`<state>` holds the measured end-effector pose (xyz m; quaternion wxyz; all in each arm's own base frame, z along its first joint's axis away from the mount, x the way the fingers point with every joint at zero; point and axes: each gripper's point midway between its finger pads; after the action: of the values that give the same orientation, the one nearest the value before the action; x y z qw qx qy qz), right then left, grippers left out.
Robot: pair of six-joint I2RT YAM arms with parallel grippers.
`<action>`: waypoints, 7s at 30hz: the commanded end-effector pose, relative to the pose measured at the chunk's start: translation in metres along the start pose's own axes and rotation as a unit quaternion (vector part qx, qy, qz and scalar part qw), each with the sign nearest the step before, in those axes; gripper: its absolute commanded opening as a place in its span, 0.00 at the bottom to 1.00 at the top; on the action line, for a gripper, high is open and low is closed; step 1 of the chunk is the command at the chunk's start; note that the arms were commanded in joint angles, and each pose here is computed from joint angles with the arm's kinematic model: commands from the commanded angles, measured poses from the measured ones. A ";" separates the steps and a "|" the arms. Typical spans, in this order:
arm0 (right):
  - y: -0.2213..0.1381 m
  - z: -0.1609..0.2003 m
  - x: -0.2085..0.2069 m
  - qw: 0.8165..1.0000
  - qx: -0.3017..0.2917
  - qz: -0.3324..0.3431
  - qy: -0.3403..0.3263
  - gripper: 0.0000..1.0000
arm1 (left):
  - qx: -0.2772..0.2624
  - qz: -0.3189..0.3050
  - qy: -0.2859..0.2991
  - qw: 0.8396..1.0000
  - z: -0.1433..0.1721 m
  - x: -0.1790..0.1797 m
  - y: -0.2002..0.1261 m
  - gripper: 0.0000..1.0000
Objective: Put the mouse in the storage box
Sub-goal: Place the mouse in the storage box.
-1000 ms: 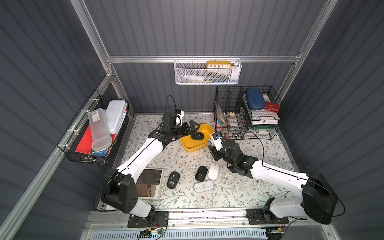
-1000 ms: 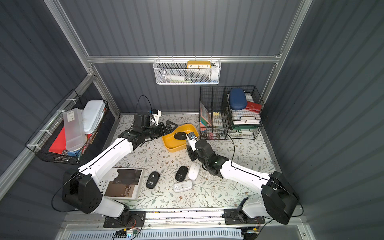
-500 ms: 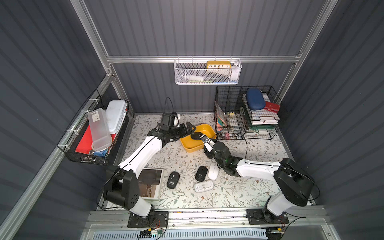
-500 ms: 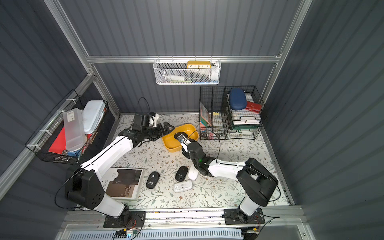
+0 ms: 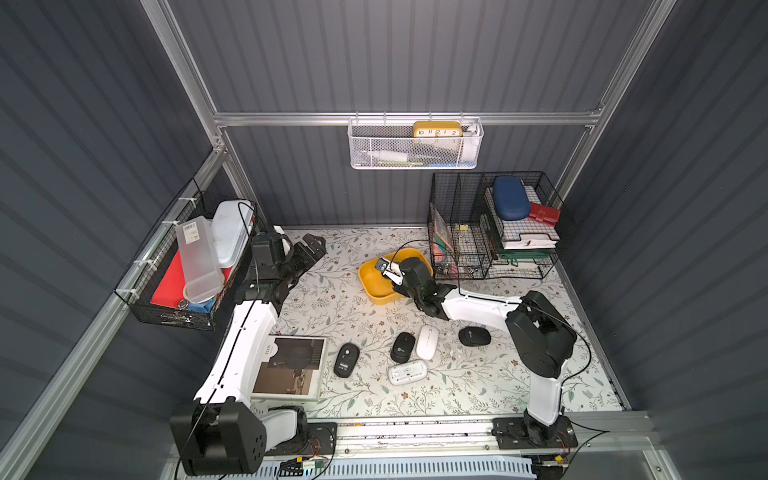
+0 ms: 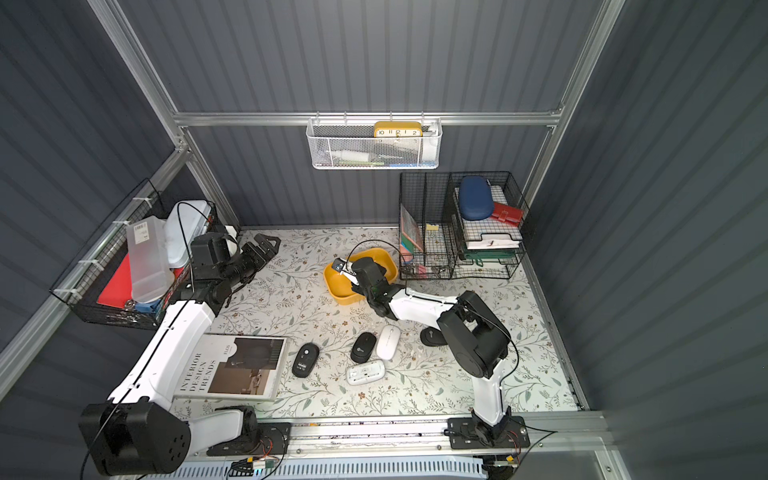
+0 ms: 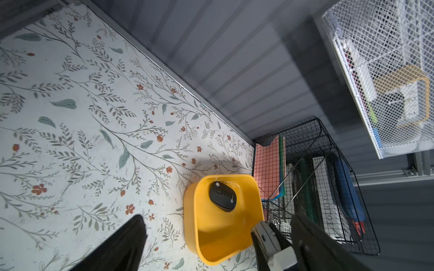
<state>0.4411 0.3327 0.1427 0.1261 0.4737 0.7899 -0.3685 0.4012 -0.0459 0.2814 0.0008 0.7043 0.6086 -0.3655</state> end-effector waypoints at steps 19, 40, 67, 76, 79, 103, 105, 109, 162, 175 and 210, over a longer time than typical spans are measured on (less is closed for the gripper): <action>0.047 0.002 0.056 0.984 0.063 -0.090 -0.143 0.16 | -0.020 -0.040 -0.006 0.999 -0.007 0.033 -0.010 0.99; 0.078 0.016 0.053 0.978 0.092 -0.075 -0.173 0.35 | -0.040 -0.068 -0.003 0.997 -0.021 0.049 -0.021 0.99; 0.045 -0.009 0.064 0.975 0.088 -0.139 -0.151 0.61 | -0.049 -0.107 -0.008 0.993 -0.030 0.075 -0.023 0.99; 0.047 0.001 0.070 0.971 0.099 -0.146 -0.163 0.45 | -0.054 -0.119 -0.007 0.991 -0.033 0.084 -0.027 0.99; 0.048 0.004 0.066 0.971 0.103 -0.145 -0.158 0.43 | -0.056 -0.121 -0.009 0.991 -0.034 0.086 -0.028 0.99; 0.019 -0.019 0.049 0.949 0.108 -0.295 -0.029 0.66 | -0.044 -0.119 -0.016 0.992 -0.026 0.095 -0.021 0.99; 0.022 -0.014 0.051 0.946 0.120 -0.300 -0.025 0.67 | -0.045 -0.118 -0.017 0.992 -0.026 0.094 -0.022 0.99; 0.028 -0.006 0.056 0.941 0.131 -0.311 -0.017 0.67 | -0.045 -0.118 -0.017 0.992 -0.026 0.094 -0.023 0.99; 0.094 0.016 0.041 0.982 0.112 -0.117 -0.096 0.23 | -0.044 -0.117 -0.018 0.992 -0.023 0.097 -0.020 0.99; 0.092 0.018 0.045 0.985 0.085 -0.059 -0.135 0.44 | -0.046 -0.122 -0.017 0.991 -0.024 0.098 -0.020 0.99; -0.044 -0.027 -0.056 0.971 0.086 0.012 0.224 0.77 | 0.030 -0.034 0.064 0.997 0.000 0.009 0.011 0.99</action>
<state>0.4340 0.3348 0.2120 -0.0188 0.4795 0.7984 -0.3636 0.4161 0.0086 0.2745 -0.0233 0.6794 0.6554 -0.3292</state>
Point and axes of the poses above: each gripper's point midway between its finger pads, its own y axis out along the fingers, its own x axis along the line the jaws close on, z = x × y, and after that the axes turned 12 degrees about y, right-handed
